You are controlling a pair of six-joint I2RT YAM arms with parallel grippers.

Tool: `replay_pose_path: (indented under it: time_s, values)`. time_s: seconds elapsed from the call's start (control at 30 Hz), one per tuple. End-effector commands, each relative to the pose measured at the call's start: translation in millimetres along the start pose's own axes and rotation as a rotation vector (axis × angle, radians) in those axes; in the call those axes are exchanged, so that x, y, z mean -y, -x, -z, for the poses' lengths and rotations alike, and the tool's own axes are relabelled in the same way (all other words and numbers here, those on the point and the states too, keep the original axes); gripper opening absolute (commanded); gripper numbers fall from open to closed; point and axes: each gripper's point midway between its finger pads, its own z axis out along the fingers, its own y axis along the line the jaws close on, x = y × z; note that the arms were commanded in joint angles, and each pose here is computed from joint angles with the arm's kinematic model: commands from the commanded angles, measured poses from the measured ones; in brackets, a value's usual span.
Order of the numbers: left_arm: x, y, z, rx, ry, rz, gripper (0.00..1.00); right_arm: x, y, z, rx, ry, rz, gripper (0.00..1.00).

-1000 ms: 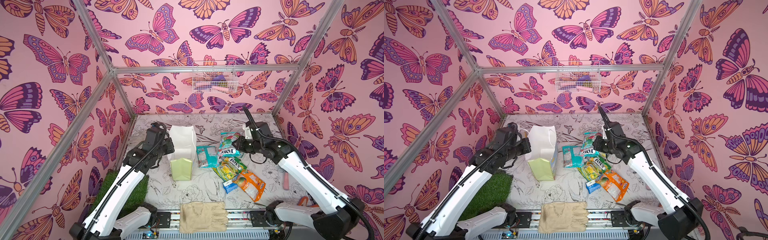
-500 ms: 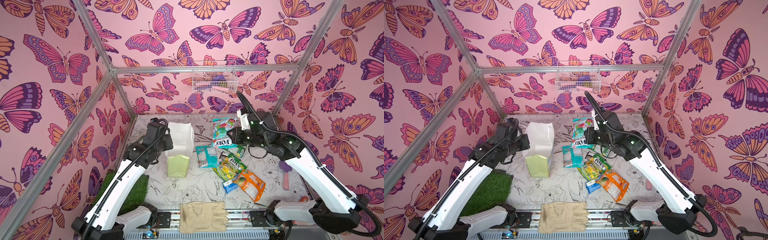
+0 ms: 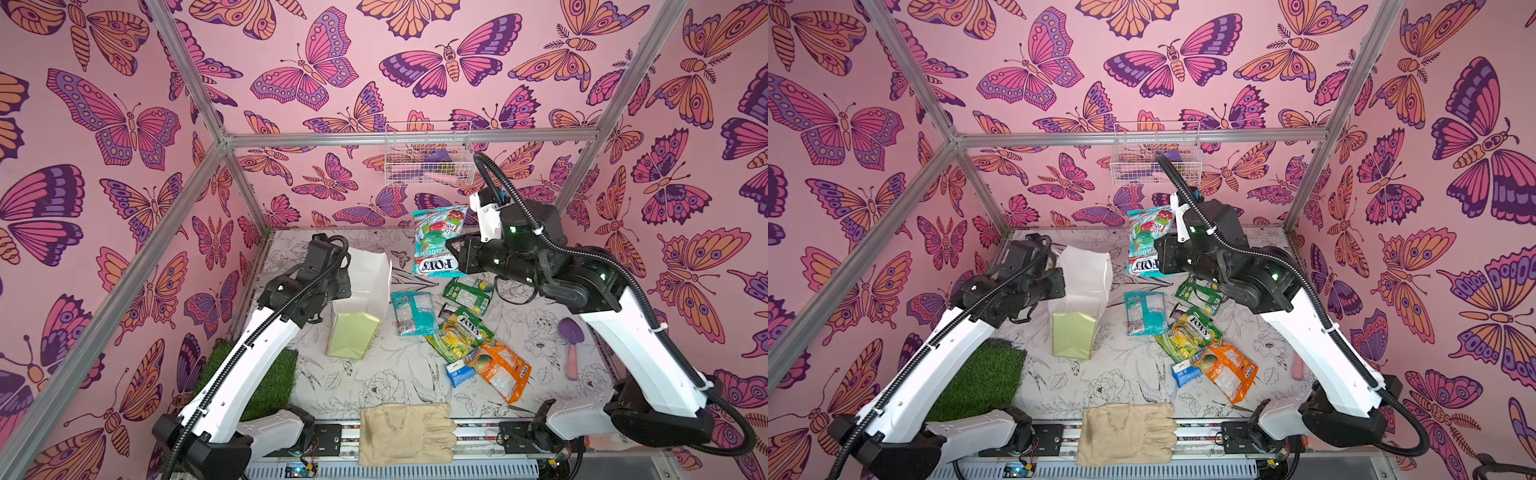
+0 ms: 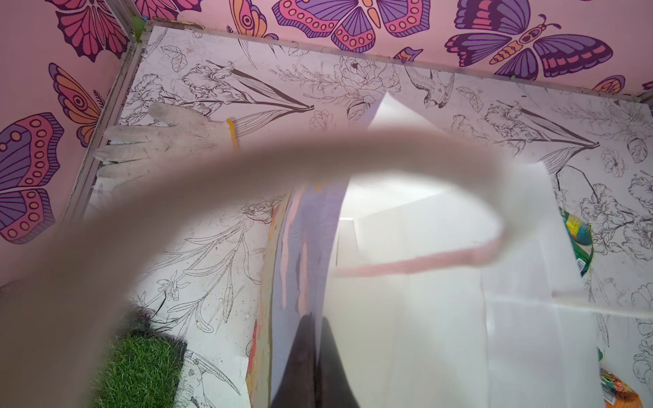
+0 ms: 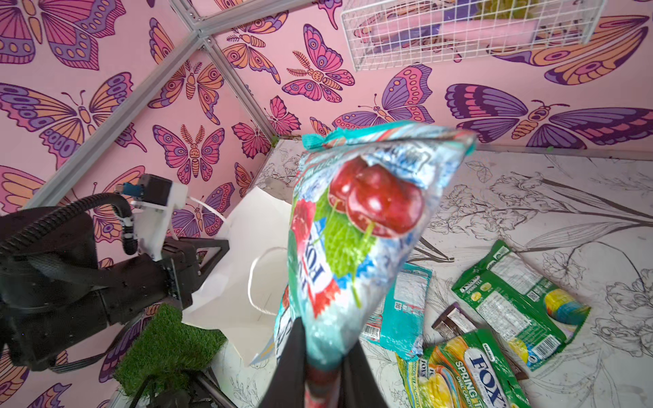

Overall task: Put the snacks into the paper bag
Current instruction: 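Lift the teal packet and carry it toward the bag held by the left gripper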

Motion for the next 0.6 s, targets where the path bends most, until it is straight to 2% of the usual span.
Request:
replay_pose_path:
  time_s: [0.0,0.57]
  values:
    - [0.5,1.0,1.6,-0.001,0.019,-0.018,0.0,-22.2,7.4,-1.5,0.012,0.056,0.027,0.0]
    - [17.4,-0.9,-1.6,0.011,0.036,-0.009,0.0,-56.9,0.2,-21.8,0.003,0.117,0.003,0.0]
